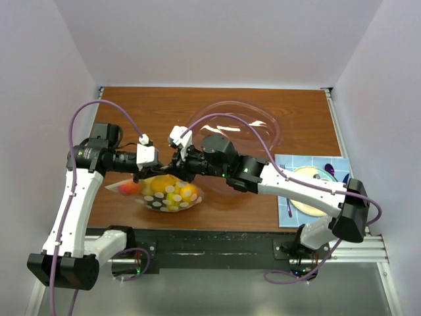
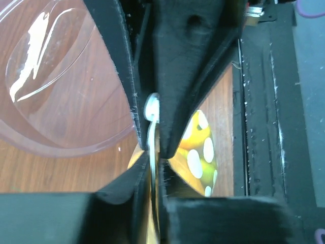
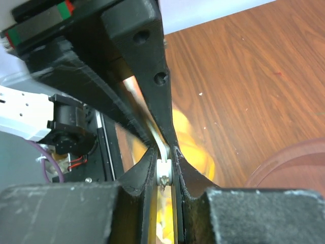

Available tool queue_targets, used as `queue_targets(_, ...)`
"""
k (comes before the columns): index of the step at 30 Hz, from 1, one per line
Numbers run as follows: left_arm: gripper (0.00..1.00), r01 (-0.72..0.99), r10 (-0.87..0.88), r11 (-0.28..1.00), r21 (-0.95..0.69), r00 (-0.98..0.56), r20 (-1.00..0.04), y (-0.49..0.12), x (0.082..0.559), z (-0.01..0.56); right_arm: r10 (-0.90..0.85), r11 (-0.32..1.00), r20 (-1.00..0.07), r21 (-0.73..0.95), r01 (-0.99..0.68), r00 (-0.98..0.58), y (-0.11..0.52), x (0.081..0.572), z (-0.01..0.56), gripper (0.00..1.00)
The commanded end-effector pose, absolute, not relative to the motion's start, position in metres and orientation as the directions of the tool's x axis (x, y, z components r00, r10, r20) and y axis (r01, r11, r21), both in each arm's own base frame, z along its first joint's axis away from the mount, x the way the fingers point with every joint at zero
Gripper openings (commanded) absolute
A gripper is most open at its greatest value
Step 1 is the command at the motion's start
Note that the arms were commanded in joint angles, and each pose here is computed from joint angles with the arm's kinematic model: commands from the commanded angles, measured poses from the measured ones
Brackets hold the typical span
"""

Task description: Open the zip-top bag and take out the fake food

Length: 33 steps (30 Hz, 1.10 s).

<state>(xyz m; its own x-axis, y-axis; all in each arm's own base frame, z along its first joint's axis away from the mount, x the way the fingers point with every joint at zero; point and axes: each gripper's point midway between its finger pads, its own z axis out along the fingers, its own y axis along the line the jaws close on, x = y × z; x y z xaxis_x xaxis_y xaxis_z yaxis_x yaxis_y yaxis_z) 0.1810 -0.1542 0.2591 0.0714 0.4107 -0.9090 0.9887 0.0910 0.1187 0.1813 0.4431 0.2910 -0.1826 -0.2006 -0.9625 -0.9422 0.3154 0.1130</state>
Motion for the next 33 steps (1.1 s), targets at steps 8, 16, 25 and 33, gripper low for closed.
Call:
queue_targets(8, 0.02, 0.97, 0.399, 0.115, 0.215, 0.154, -0.904, -0.156, 0.196, 0.291, -0.056, 0.286, -0.997, 0.029, -0.958, -0.047, 0.418, 0.169, 0.327, 0.81)
queue_targets(16, 0.02, 0.979, 0.358, 0.07, 0.191, 0.154, -0.921, -0.162, 0.183, 0.301, -0.059, 0.285, -0.998, 0.017, -0.958, -0.035, 0.419, 0.17, 0.316, 0.78)
queue_targets(25, 0.05, 0.985, 0.343, 0.029, 0.17, 0.15, -0.927, -0.167, 0.17, 0.304, -0.044, 0.285, -0.999, -0.02, -0.958, 0.008, 0.423, 0.174, 0.324, 0.73)
queue_targets(33, 0.04, 0.987, 0.342, 0.004, 0.159, 0.148, -0.928, -0.173, 0.161, 0.306, -0.056, 0.273, -0.998, -0.025, -0.962, 0.01, 0.425, 0.173, 0.318, 0.25)
